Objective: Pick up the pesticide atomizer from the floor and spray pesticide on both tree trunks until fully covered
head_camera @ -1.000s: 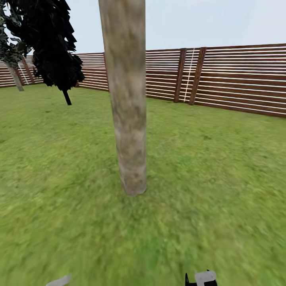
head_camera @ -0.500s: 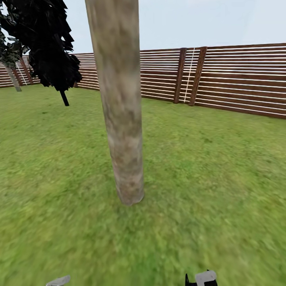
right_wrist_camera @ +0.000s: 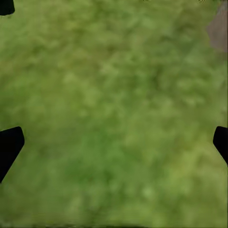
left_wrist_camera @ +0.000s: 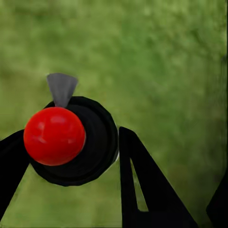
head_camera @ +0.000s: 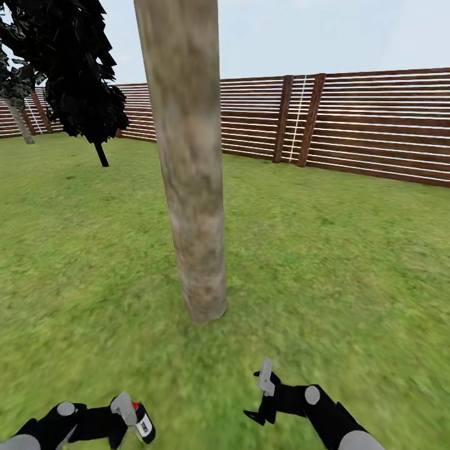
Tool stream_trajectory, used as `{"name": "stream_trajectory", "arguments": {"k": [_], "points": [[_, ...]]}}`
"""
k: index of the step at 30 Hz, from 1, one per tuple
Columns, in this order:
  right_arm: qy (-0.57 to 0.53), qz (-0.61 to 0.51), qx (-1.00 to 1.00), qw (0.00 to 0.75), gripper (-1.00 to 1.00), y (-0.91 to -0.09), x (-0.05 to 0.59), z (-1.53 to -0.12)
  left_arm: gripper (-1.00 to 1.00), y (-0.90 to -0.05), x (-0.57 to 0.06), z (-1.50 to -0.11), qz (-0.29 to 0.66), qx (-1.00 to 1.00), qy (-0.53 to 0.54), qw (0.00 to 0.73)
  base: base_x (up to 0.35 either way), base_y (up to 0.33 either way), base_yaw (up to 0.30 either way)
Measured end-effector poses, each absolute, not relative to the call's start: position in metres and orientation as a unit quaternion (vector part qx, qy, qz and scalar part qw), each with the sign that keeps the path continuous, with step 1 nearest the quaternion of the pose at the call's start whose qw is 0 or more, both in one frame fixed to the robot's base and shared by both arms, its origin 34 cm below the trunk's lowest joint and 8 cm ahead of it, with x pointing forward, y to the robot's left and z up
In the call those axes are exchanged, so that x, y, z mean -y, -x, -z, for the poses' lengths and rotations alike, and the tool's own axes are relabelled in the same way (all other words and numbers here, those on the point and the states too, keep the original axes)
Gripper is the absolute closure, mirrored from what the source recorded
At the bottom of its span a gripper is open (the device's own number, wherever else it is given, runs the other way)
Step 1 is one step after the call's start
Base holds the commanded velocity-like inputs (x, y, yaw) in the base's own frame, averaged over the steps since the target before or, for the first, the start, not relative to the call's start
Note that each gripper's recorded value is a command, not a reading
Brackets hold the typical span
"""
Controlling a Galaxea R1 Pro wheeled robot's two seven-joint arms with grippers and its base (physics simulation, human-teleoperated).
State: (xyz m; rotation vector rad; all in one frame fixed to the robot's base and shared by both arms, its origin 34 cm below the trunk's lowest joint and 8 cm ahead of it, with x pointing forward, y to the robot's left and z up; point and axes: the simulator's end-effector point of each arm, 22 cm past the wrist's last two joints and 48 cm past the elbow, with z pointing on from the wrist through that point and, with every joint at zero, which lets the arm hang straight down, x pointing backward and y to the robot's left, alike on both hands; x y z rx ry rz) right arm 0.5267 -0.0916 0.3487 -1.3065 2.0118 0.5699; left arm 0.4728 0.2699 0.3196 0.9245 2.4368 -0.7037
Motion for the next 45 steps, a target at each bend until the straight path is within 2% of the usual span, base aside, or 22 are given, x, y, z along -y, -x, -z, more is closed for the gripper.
{"name": "stream_trajectory", "arguments": {"k": [2, 5, 9, 10, 17, 32, 45], "points": [[0.510, -0.220, -0.763, 0.330, -1.00, -0.531, 0.089, -0.353, 1.00, -0.477, -0.265, -0.329, 0.267, -0.866, -0.377, 0.192, 0.000, 0.000, 0.000], [0.520, -0.234, -0.756, 0.322, -1.00, -0.527, 0.083, -0.355, 1.00, -0.476, -0.264, -0.344, 0.276, -0.850, -0.434, 0.115, 0.000, 0.000, 0.000], [0.524, -0.248, -0.749, 0.321, -1.00, -0.521, 0.063, -0.358, 1.00, -0.473, -0.263, -0.344, 0.278, -0.846, -0.442, 0.109, 0.000, 0.000, 0.000], [0.524, -0.250, -0.748, 0.321, 1.00, -0.521, 0.060, -0.358, 1.00, -0.472, -0.263, -0.344, 0.278, -0.846, -0.443, 0.109, 0.000, 0.000, 0.000], [0.544, -0.308, -0.721, 0.298, 1.00, -0.494, 0.027, -0.369, 1.00, -0.474, -0.246, -0.345, 0.286, -0.839, -0.450, 0.113, 0.000, 0.000, 0.000], [0.559, -0.325, -0.695, 0.313, 1.00, -0.493, -0.015, -0.388, 1.00, -0.471, -0.171, -0.347, 0.306, -0.795, -0.512, 0.109, 0.000, 0.000, 0.000], [0.563, -0.321, -0.692, 0.318, 1.00, -0.497, -0.016, -0.391, 1.00, -0.468, -0.137, -0.351, 0.314, -0.773, -0.541, 0.108, 0.000, 0.000, 0.000]]}}
